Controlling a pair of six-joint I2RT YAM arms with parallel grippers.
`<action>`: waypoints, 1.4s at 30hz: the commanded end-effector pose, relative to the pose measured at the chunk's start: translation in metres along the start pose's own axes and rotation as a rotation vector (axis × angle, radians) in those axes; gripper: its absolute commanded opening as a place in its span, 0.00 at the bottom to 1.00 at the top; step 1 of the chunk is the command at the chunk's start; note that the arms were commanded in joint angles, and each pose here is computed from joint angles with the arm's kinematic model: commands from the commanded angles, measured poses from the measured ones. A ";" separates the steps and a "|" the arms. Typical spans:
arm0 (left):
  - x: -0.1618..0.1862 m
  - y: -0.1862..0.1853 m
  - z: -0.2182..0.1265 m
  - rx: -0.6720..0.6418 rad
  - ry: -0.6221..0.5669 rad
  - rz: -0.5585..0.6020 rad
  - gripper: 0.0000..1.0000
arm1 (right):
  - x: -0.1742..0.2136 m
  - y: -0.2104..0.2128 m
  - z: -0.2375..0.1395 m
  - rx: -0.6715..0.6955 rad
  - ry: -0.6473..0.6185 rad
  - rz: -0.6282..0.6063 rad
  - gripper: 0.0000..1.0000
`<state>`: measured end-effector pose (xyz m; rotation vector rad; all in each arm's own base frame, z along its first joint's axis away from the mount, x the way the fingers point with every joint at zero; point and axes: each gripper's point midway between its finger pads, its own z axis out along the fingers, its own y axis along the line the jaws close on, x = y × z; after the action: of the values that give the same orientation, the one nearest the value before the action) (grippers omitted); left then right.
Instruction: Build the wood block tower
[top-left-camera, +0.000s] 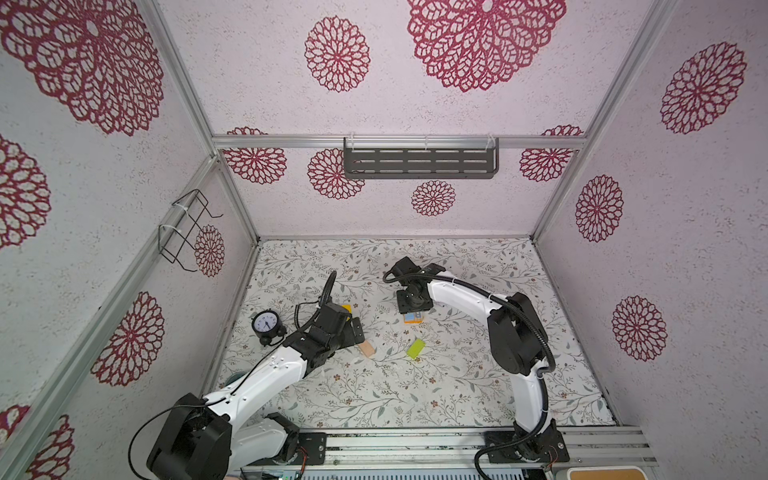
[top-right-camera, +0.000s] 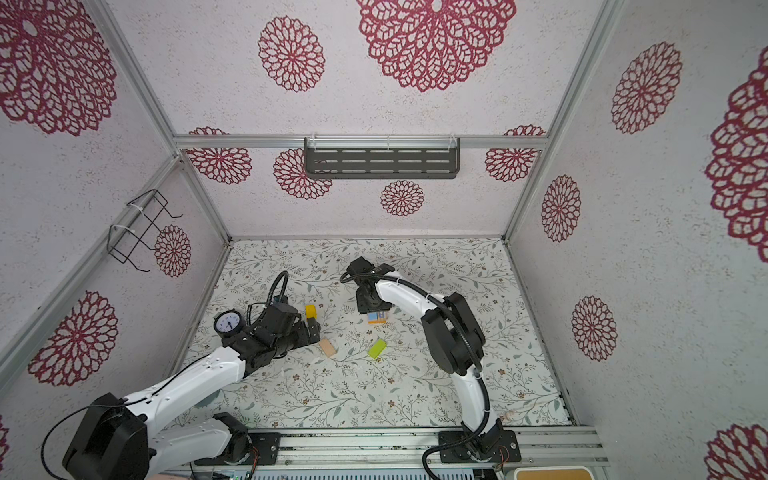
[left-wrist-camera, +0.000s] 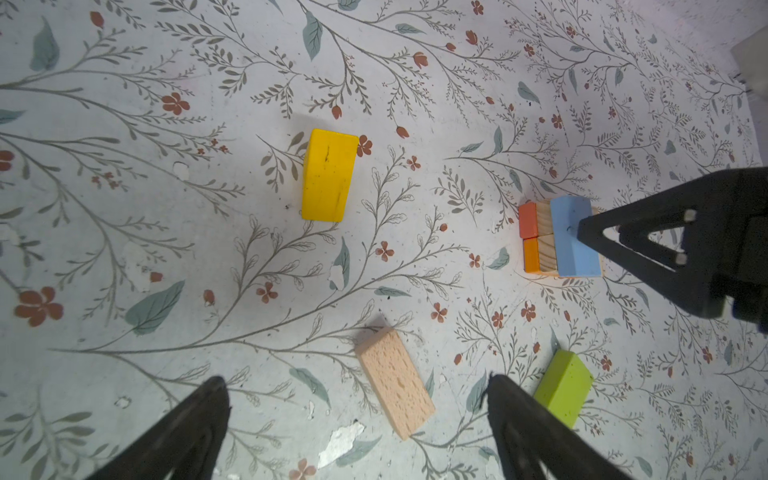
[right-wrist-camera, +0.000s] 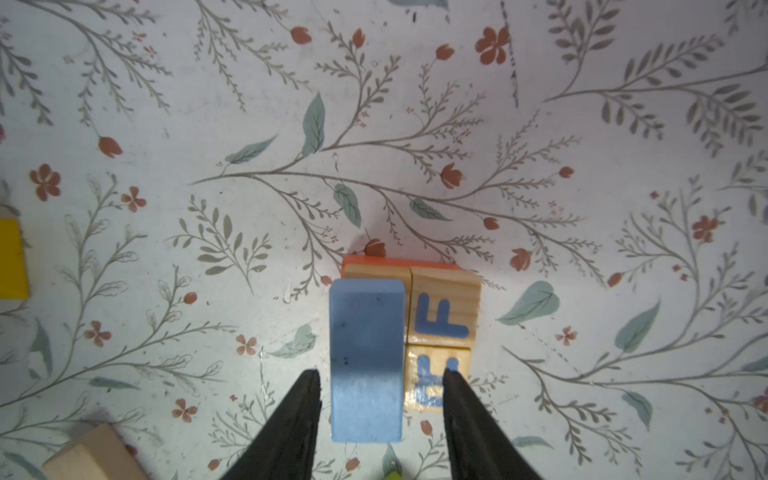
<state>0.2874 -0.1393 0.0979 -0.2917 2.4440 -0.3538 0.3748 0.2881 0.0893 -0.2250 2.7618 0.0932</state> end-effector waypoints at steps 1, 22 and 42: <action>-0.003 -0.012 -0.009 0.021 0.007 0.028 0.96 | -0.008 -0.017 -0.050 0.008 -0.090 0.013 0.51; 0.073 -0.130 0.014 0.053 0.297 0.462 0.62 | 0.081 -0.131 -0.084 -0.122 -0.181 0.194 0.49; 0.103 -0.144 0.070 -0.054 0.399 0.522 0.25 | 0.090 -0.163 -0.080 -0.196 -0.208 0.272 0.47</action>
<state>0.2718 -0.3210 0.0320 0.4509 2.8078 -0.1406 0.2881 0.1036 0.1136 0.1421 2.6039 0.3966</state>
